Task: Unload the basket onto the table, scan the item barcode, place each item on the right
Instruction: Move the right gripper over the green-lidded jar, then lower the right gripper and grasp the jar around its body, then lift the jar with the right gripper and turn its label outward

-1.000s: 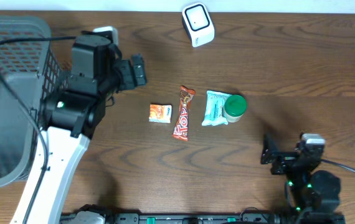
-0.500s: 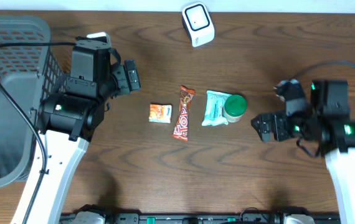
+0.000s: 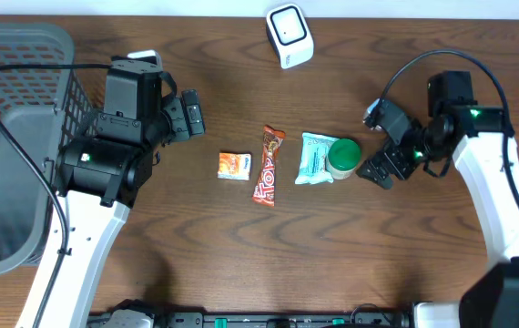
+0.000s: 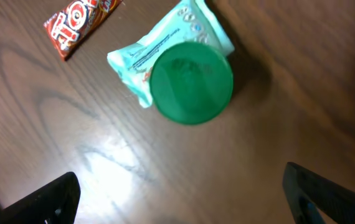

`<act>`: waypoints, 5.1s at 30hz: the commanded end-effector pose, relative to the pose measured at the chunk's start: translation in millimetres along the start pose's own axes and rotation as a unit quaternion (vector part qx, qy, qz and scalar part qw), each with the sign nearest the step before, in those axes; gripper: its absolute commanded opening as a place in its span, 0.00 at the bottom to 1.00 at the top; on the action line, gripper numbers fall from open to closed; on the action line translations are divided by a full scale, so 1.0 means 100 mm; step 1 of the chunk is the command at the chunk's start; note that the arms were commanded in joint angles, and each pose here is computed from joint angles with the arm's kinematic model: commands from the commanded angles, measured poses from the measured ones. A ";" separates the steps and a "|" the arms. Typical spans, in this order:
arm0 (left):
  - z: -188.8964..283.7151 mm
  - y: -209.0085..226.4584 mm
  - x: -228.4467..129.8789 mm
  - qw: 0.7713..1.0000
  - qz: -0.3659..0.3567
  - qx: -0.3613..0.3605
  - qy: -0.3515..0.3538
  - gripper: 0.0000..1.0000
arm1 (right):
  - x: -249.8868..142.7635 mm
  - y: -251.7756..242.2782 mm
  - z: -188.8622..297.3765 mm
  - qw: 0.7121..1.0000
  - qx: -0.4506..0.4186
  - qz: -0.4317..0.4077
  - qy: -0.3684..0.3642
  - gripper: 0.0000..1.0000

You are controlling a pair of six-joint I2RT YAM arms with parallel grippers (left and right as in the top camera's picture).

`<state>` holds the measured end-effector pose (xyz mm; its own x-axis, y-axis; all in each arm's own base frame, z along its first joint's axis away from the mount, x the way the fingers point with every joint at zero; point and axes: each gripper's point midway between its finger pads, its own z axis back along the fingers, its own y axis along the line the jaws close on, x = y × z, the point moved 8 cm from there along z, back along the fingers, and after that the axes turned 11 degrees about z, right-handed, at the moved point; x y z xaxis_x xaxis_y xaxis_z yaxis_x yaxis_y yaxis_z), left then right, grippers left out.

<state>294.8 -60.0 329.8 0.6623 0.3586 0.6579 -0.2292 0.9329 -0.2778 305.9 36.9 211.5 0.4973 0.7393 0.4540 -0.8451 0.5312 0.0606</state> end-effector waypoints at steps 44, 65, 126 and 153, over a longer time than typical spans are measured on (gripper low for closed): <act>0.00 0.03 -0.01 1.000 -0.008 0.009 0.004 0.98 | 0.18 -0.42 -1.04 0.992 -0.037 0.004 0.119 0.25; 0.01 0.07 -0.07 0.999 -0.012 0.020 0.023 0.98 | 0.04 -0.57 -0.88 0.789 -0.231 -0.558 0.113 0.35; 0.01 0.08 -0.09 0.999 -0.012 0.023 0.028 0.98 | -0.19 -0.76 -1.23 0.899 -0.143 -0.382 0.162 0.89; 0.01 0.08 -0.09 0.999 -0.013 0.023 0.028 0.98 | -0.11 -0.76 -1.16 0.891 -0.104 -0.419 0.139 0.49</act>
<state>286.2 -57.9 321.6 0.7076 0.3474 0.6154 -0.2477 0.9375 -0.2443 378.3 30.9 91.4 0.9893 0.1312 0.0639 -0.1331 0.9907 0.0278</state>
